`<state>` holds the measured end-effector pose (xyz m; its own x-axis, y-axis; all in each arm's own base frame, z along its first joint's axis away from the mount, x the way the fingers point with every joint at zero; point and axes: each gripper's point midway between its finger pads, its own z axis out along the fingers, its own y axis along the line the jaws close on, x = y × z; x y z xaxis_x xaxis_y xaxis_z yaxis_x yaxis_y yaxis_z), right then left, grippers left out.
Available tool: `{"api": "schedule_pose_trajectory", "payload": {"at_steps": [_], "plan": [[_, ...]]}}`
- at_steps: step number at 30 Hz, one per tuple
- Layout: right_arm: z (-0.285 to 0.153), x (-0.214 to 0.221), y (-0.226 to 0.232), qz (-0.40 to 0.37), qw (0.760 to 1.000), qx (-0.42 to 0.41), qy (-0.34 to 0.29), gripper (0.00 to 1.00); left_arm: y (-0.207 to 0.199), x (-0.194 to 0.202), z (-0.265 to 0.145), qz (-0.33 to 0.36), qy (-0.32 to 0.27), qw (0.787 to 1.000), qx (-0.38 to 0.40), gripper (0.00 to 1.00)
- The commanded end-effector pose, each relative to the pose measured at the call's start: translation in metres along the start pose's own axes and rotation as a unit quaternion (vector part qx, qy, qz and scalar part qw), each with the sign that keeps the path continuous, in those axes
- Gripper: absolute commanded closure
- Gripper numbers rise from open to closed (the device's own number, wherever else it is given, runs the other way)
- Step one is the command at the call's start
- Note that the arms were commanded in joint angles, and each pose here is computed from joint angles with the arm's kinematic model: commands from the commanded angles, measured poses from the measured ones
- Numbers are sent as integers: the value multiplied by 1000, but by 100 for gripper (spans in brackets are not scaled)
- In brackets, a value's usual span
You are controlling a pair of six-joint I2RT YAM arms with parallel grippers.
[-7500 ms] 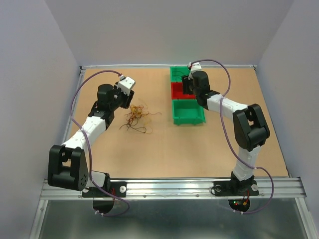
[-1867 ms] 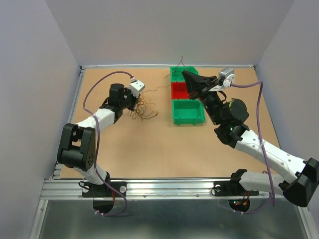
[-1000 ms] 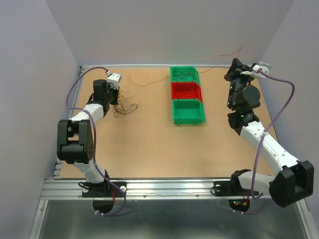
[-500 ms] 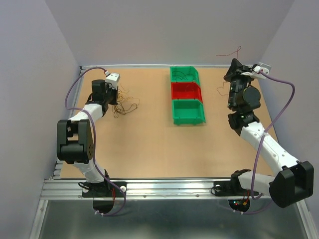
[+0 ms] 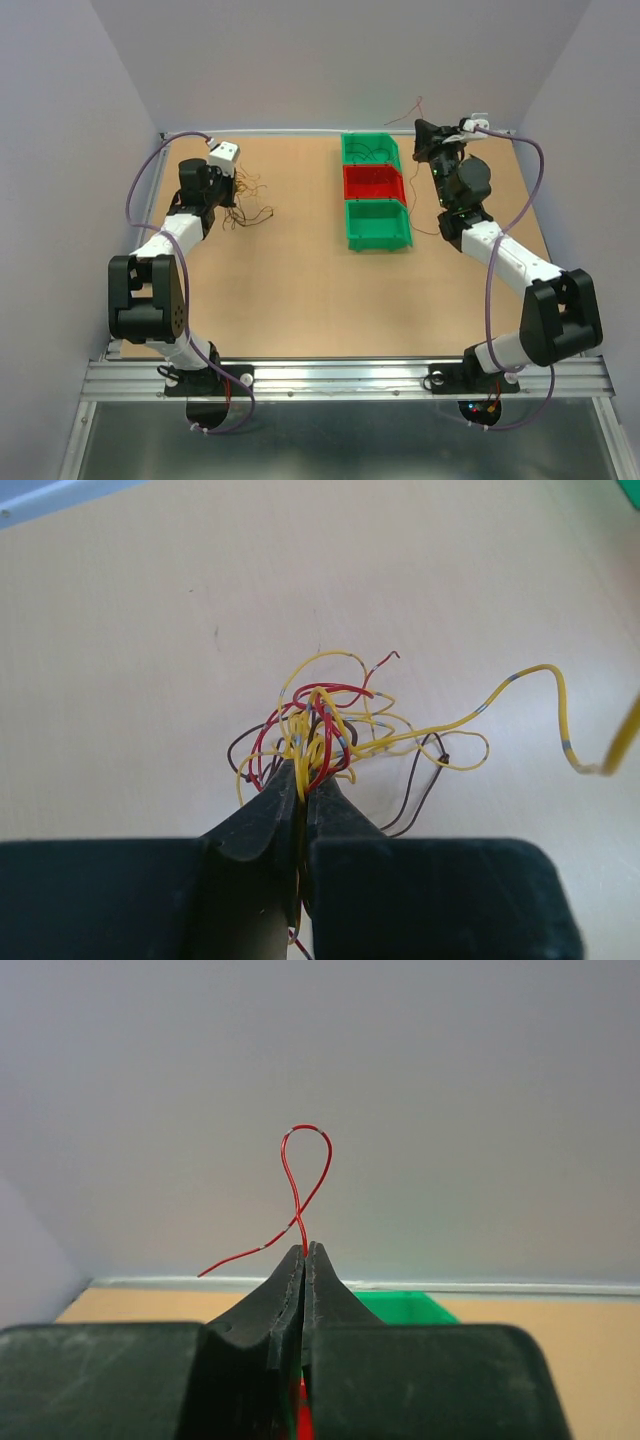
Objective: Untangle the cables
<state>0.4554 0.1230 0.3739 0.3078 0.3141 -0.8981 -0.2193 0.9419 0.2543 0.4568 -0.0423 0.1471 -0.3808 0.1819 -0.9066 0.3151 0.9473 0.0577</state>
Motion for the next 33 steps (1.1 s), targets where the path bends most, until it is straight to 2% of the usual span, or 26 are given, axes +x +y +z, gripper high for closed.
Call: {"api": "schedule_pose_trajectory", "payload": {"at_steps": [1, 5, 12, 15, 16, 17, 19, 25, 33], "plan": [[7, -64, 67, 37, 983, -162, -74, 99, -6, -23, -8, 18, -39, 999, 12, 87], [7, -63, 98, 57, 965, -245, -66, 99, -10, -27, -12, 24, -46, 999, 17, 87], [32, -46, 92, 69, 970, -224, -62, 99, -14, -29, -15, 29, -49, 998, 21, 86], [35, -50, 109, 93, 956, -269, -75, 99, -19, -28, -15, 30, -49, 998, 33, 86], [36, -38, 110, 92, 955, -275, -62, 99, -20, -28, -14, 29, -49, 998, 34, 86], [37, -47, 116, 103, 948, -291, -76, 99, -20, -29, -14, 29, -51, 998, 36, 86], [39, -32, 124, 115, 939, -318, -64, 100, -20, -28, -14, 32, -49, 998, 36, 86], [19, -52, 137, 154, 911, -369, -97, 99, -21, -29, -15, 34, -50, 997, 37, 86], [-14, -88, 140, 114, 907, -382, -135, 99, -25, -28, -15, 36, -47, 997, 45, 86]]}}
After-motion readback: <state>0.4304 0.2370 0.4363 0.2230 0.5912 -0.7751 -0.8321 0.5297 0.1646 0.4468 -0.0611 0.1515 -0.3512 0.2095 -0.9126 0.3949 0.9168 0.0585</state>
